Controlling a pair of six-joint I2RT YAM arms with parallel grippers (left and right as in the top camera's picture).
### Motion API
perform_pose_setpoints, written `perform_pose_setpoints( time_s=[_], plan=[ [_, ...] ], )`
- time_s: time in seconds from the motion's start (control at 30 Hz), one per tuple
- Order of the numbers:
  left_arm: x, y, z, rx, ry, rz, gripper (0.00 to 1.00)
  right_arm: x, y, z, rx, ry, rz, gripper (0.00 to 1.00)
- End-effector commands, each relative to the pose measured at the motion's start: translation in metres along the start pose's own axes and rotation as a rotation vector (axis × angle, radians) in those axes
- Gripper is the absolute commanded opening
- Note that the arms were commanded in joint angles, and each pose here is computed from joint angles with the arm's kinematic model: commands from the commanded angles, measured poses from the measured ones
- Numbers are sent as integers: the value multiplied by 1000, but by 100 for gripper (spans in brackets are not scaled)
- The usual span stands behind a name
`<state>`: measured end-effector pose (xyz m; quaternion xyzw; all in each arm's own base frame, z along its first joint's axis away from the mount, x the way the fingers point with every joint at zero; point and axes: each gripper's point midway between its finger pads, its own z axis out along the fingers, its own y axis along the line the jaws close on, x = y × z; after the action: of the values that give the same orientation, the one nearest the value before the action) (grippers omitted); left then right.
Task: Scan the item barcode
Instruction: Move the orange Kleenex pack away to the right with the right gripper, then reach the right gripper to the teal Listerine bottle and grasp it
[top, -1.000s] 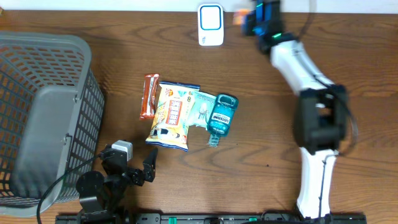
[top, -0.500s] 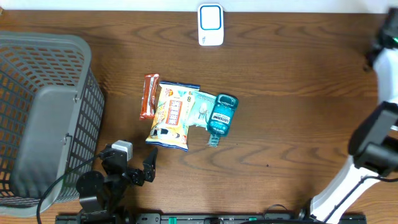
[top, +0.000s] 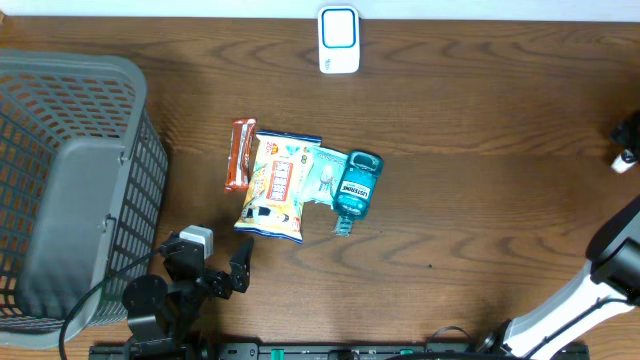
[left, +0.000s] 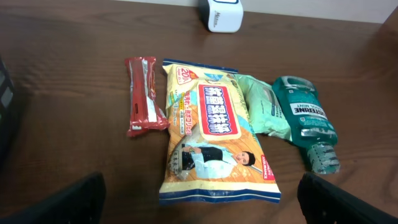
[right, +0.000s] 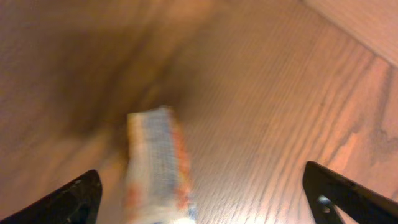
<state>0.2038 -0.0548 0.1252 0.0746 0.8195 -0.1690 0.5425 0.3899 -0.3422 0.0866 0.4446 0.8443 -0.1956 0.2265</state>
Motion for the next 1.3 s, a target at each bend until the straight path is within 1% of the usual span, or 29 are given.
perform_pose_setpoints(
  time_s=[0.0, 0.07, 0.13, 0.23, 0.33, 0.4, 0.43, 0.5, 0.57, 0.67, 0.77, 0.93, 1.03, 1.27],
  plan=[
    [-3, -1, -1, 2, -9, 13, 98, -31, 54, -96, -245, -126, -12, 99],
    [-3, -1, -1, 2, -9, 13, 98, -27, 80, -128, -355, -133, -33, 99],
    [-3, -1, -1, 2, -9, 13, 98, -13, 114, -163, -487, -115, -69, 99],
    [-3, -1, -1, 2, -9, 13, 98, 24, 167, -212, -680, -55, -172, 99],
    [-3, -1, -1, 2, -9, 13, 98, 83, 217, -255, -889, 93, -288, 99],
    [-3, -1, -1, 2, -9, 13, 98, 133, 244, -281, -1018, 192, -435, 99],
    [-3, -1, -1, 2, -9, 13, 98, 157, 254, -287, -1027, 228, -493, 90],
    [-3, -1, -1, 2, -9, 13, 98, 198, 263, -286, -958, 294, -563, 90],
    [-3, -1, -1, 2, -9, 13, 98, 234, 265, -278, -809, 317, -614, 89],
    [-3, -1, -1, 2, -9, 13, 98, 274, 268, -278, -621, 241, -705, 90],
    [-3, -1, -1, 2, -9, 13, 98, 309, 274, -296, -566, 179, -779, 88],
    [-3, -1, -1, 2, -9, 13, 98, 347, 274, -303, -475, 105, -850, 77],
    [-3, -1, -1, 2, -9, 13, 98, 365, 276, -296, -418, 72, -884, 76],
    [-3, -1, -1, 2, -9, 13, 98, 404, 280, -272, -354, 97, -969, 75]
  ],
)
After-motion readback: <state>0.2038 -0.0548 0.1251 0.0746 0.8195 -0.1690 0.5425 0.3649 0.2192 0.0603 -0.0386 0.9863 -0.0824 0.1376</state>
